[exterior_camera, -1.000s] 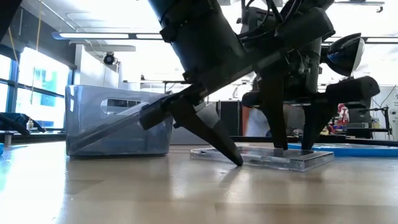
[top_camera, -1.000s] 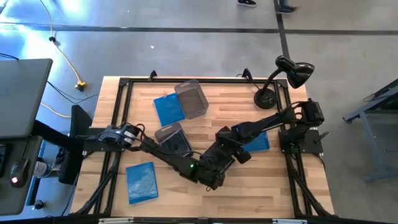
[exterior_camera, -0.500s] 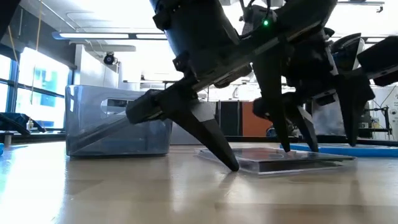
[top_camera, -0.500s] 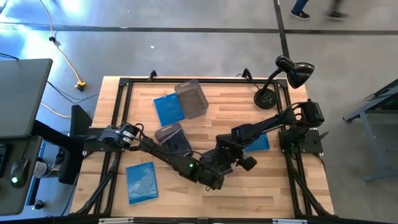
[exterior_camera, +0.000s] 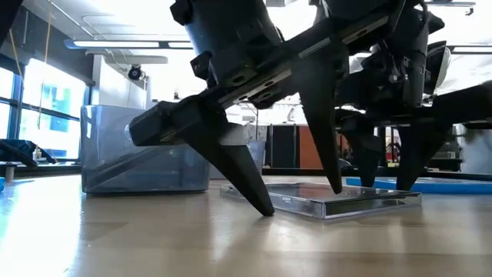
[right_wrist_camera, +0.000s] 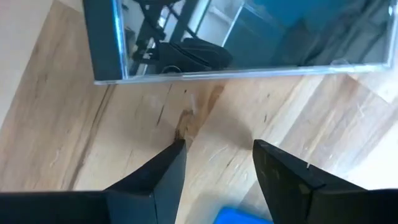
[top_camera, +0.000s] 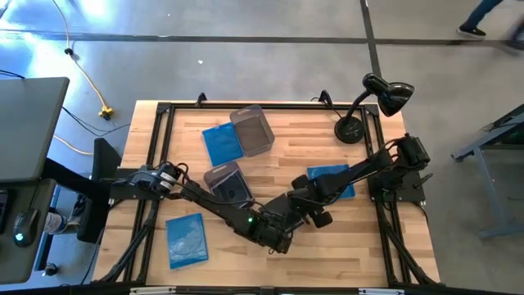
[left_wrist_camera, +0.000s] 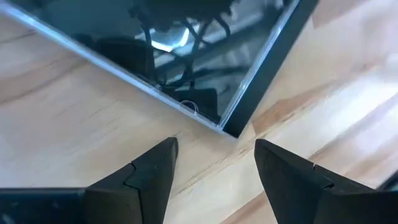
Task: Pick & place jewel cases by type
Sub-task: Put the black CD case into the bottom black bin
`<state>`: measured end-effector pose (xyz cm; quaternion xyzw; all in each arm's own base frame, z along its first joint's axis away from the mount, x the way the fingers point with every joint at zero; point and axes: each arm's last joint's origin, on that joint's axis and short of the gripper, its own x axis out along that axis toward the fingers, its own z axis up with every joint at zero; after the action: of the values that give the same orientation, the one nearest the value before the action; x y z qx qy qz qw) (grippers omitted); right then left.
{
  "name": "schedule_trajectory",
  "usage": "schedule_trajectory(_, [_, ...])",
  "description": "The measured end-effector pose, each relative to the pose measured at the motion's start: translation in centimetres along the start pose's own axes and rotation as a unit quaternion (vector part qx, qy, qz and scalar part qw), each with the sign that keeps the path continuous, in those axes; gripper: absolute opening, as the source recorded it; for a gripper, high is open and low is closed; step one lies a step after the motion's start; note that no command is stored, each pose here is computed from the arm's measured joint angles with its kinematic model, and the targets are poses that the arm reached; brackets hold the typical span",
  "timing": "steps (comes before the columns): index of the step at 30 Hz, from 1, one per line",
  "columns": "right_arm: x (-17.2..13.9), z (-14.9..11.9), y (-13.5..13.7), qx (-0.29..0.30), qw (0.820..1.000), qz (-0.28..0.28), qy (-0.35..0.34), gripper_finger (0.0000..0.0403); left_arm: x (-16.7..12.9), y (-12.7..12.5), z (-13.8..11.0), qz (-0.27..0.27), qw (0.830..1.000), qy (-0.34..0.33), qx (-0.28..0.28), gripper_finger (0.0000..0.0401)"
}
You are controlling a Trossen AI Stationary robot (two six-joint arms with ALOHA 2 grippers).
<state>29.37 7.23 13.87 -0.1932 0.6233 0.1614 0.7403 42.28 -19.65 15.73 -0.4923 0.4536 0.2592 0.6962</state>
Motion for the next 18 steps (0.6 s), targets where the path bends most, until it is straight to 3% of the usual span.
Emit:
schedule_trajectory(4, [0.3, 0.1, 0.0, -0.002, 0.999, 0.038, -0.038, 0.0184, 0.0, -0.1, -0.3, -0.011, 0.998, -0.057, -0.037, 0.0220])
schedule_trajectory(8, [0.5, 0.2, 0.2, -0.016, 0.999, 0.022, -0.041, 0.0184, 0.4, 0.1, -1.3, -0.014, 0.992, -0.085, -0.091, 0.0220])
schedule_trajectory(14, [0.5, 0.4, 0.2, -0.027, 0.997, 0.034, -0.060, 0.0184, 1.4, 0.3, -2.4, -0.049, 0.970, -0.176, -0.158, 0.0220])
schedule_trajectory(18, [0.5, 1.2, 0.3, -0.034, 0.994, 0.034, -0.097, 0.0184, 1.5, 0.2, -2.1, -0.059, 0.962, -0.203, -0.171, 0.0220])
